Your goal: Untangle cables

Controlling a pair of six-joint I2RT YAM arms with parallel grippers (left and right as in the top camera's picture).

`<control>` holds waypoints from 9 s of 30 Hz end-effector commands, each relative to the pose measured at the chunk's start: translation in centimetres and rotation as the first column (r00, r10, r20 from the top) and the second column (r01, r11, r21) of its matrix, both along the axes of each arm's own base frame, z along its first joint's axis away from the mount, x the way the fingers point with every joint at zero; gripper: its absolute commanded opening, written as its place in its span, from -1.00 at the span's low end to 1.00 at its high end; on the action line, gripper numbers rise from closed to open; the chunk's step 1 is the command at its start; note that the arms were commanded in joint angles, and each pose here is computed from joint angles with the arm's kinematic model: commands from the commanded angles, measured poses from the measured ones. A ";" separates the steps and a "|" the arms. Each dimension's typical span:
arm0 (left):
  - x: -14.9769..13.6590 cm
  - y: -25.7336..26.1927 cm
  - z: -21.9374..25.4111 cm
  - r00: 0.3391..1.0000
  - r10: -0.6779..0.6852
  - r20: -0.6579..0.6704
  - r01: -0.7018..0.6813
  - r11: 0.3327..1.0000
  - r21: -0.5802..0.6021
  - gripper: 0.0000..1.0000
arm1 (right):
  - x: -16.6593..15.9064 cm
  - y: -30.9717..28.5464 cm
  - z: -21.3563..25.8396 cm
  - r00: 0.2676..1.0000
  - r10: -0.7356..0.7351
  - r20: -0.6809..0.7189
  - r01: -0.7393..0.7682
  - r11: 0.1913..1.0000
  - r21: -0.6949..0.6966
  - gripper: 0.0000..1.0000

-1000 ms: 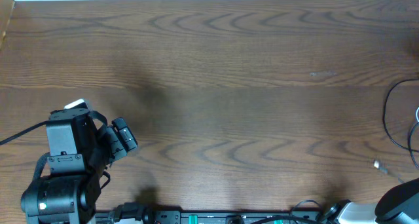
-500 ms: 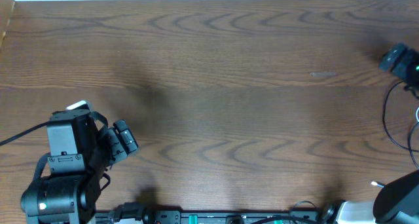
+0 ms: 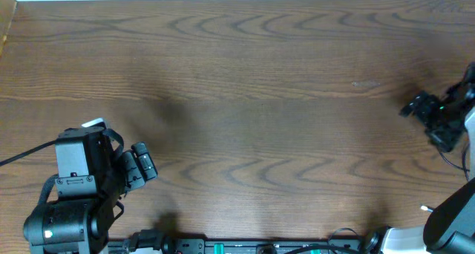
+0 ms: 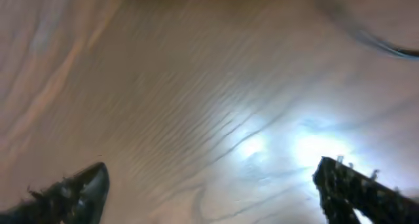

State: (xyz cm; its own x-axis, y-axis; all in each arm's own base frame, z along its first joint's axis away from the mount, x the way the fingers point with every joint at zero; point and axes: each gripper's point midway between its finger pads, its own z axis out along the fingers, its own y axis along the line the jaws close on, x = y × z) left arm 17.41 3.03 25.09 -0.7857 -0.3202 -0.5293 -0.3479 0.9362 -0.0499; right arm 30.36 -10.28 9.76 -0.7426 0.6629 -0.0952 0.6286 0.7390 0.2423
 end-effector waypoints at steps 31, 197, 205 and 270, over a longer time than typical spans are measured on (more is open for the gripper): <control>0.0 0.1 0.6 1.000 -0.022 0.011 0.022 1.000 0.019 0.93 | -14.8 8.1 26.9 0.537 0.285 0.794 0.135 0.900 -0.415 0.98; -2.2 -2.1 6.3 0.887 -0.091 0.454 0.106 0.994 -0.007 0.83 | -7.0 14.4 5.7 0.253 0.443 0.860 -0.178 0.895 -0.409 0.99; -8.3 -2.5 6.6 0.790 -0.041 0.612 0.081 0.996 -0.037 0.86 | -7.0 14.4 5.6 0.254 0.443 0.860 -0.178 0.895 -0.409 0.98; 6.6 -4.4 -11.3 0.604 -0.436 0.667 0.293 0.900 0.322 0.96 | -7.0 14.4 5.6 0.254 0.443 0.860 -0.178 0.895 -0.409 0.99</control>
State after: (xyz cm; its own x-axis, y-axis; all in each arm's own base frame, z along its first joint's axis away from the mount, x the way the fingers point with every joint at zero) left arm 23.93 -1.68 15.19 -0.1491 0.0382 -0.9881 0.1144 0.9932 0.0211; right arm 23.45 4.03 15.46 -0.2126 0.2588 -0.9422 -0.1997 0.9324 0.3012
